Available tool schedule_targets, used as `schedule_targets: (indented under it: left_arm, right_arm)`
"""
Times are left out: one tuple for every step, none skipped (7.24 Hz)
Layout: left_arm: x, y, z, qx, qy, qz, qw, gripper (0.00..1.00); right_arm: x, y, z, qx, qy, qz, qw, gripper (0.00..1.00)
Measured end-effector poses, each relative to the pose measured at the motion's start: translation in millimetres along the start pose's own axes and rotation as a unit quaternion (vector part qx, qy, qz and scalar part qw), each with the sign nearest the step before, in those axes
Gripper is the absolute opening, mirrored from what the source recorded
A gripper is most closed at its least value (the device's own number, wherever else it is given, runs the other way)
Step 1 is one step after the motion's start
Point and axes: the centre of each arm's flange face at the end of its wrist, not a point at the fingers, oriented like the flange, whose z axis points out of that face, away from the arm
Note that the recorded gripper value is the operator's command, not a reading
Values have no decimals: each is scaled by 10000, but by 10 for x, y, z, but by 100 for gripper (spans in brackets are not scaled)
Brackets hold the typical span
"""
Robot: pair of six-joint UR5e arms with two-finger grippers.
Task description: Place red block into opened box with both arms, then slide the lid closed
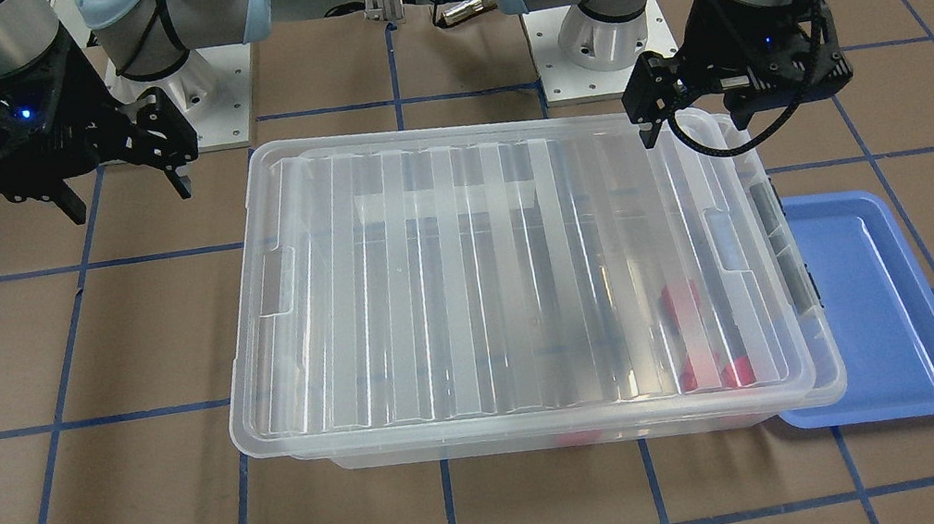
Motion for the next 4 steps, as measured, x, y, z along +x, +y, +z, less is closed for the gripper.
schedule_targets:
  left_arm:
    - [0, 6, 2, -2, 0, 0, 10000, 100]
    - [-1, 14, 1, -1, -2, 0, 10000, 100]
    - [-2, 21, 1, 0, -5, -1, 10000, 100]
    - [-2, 27, -2, 3, -7, -1, 10000, 100]
  right_arm:
    - [0, 1, -1, -4, 12, 0, 10000, 100]
    - [-1, 2, -2, -5, 18, 4, 10000, 100]
    - [-1, 1, 0, -8, 21, 7, 10000, 100]
    - [0, 1, 5, -13, 25, 8, 10000, 100]
